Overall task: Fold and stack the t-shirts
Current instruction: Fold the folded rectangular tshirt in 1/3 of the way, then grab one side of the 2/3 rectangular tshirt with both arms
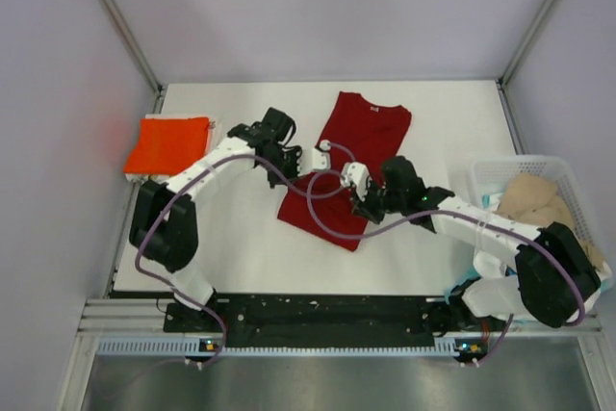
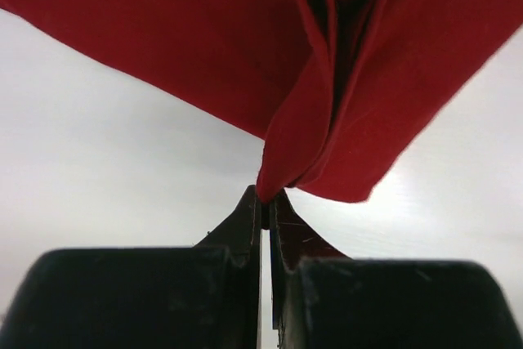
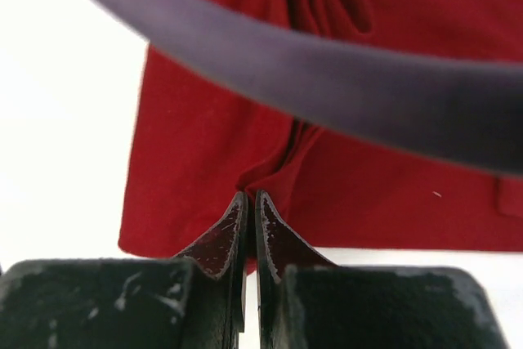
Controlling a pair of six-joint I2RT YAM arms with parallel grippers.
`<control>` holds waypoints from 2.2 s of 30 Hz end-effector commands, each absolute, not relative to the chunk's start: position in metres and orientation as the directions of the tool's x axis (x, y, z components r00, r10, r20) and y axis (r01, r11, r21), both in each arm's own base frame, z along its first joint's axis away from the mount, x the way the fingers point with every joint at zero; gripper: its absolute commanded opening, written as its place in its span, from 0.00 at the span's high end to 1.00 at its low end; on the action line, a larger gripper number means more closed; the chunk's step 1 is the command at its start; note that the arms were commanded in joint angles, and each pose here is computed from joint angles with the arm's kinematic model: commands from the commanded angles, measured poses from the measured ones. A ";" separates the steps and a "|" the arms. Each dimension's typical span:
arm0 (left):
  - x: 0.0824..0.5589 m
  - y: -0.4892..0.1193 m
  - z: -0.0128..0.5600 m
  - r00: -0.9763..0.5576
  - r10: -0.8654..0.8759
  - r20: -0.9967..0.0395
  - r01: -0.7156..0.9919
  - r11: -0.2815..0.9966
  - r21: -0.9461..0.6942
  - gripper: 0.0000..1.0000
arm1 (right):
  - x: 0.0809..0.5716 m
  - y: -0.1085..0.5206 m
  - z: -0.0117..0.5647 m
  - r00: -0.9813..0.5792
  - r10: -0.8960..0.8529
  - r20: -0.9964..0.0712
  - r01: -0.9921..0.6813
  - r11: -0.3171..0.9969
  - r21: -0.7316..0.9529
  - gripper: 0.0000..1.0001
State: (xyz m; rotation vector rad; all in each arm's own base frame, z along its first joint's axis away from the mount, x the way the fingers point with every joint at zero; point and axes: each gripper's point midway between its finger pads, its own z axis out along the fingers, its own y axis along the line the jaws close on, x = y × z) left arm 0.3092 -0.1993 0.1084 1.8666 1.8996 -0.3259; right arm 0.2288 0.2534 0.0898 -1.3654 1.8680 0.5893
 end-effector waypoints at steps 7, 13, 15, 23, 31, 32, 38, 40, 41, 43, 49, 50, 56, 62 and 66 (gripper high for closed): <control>0.404 -0.239 0.100 -0.129 0.883 -0.451 0.965 0.216 0.148 1.00 | 0.346 0.215 0.098 -0.417 -0.444 -0.793 -0.750 0.661 0.024 1.00; 0.429 -0.248 0.090 -0.147 0.881 -0.450 0.956 0.244 0.165 1.00 | 0.375 0.209 0.084 -0.474 -0.446 -0.759 -0.709 0.705 0.029 1.00; 0.434 -0.249 0.090 -0.141 0.881 -0.452 0.952 0.246 0.183 1.00 | 0.380 0.204 0.082 -0.505 -0.433 -0.747 -0.679 0.734 0.033 1.00; 0.447 -0.257 0.075 -0.148 0.872 -0.467 0.944 0.266 0.197 1.00 | 0.396 0.182 0.080 -0.588 -0.342 -0.733 -0.564 0.823 0.069 1.00; 0.490 -0.257 0.089 -0.190 0.845 -0.500 0.857 0.391 0.335 0.61 | 0.428 0.148 0.075 -0.656 -0.262 -0.708 -0.374 0.928 0.002 0.75; 0.504 -0.256 0.101 -0.193 0.832 -0.521 0.821 0.427 0.378 0.54 | 0.434 0.141 0.078 -0.653 -0.248 -0.716 -0.351 0.937 -0.005 0.72; 0.517 -0.250 0.157 -0.184 0.806 -0.562 0.768 0.475 0.429 0.41 | 0.437 0.131 0.126 -0.549 -0.235 -0.802 -0.370 0.929 -0.018 0.68; 0.500 -0.251 0.163 -0.158 0.809 -0.566 0.807 0.437 0.398 0.41 | 0.417 0.142 0.135 -0.495 -0.297 -0.816 -0.456 0.889 -0.047 0.65; 0.485 -0.254 0.164 -0.131 0.811 -0.570 0.844 0.393 0.366 0.43 | 0.401 0.155 0.133 -0.466 -0.352 -0.812 -0.523 0.850 -0.068 0.63; 0.444 -0.256 0.157 -0.042 0.824 -0.565 0.923 0.249 0.293 0.48 | 0.366 0.175 0.136 -0.376 -0.441 -0.815 -0.636 0.763 -0.120 0.61; 0.339 -0.230 0.111 0.154 0.838 -0.523 0.986 -0.097 0.135 0.47 | 0.271 0.217 0.117 -0.221 -0.523 -0.823 -0.850 0.517 -0.101 0.48; 0.334 -0.225 0.102 0.151 0.850 -0.505 0.988 -0.107 0.115 0.46 | 0.261 0.222 0.112 -0.230 -0.519 -0.824 -0.862 0.501 -0.076 0.47; 0.326 -0.211 0.065 0.186 0.877 -0.442 0.982 -0.150 0.116 0.43 | 0.232 0.245 0.074 -0.266 -0.615 -0.742 -0.910 0.414 -0.017 0.43; 0.321 -0.209 0.045 0.178 0.887 -0.426 0.984 -0.161 0.075 0.43 | 0.239 0.244 0.055 -0.329 -0.675 -0.660 -0.902 0.432 0.008 0.43; 0.313 -0.207 0.032 0.157 0.897 -0.413 0.987 -0.160 0.027 0.44 | 0.230 0.240 0.035 -0.393 -0.729 -0.560 -0.894 0.445 0.049 0.44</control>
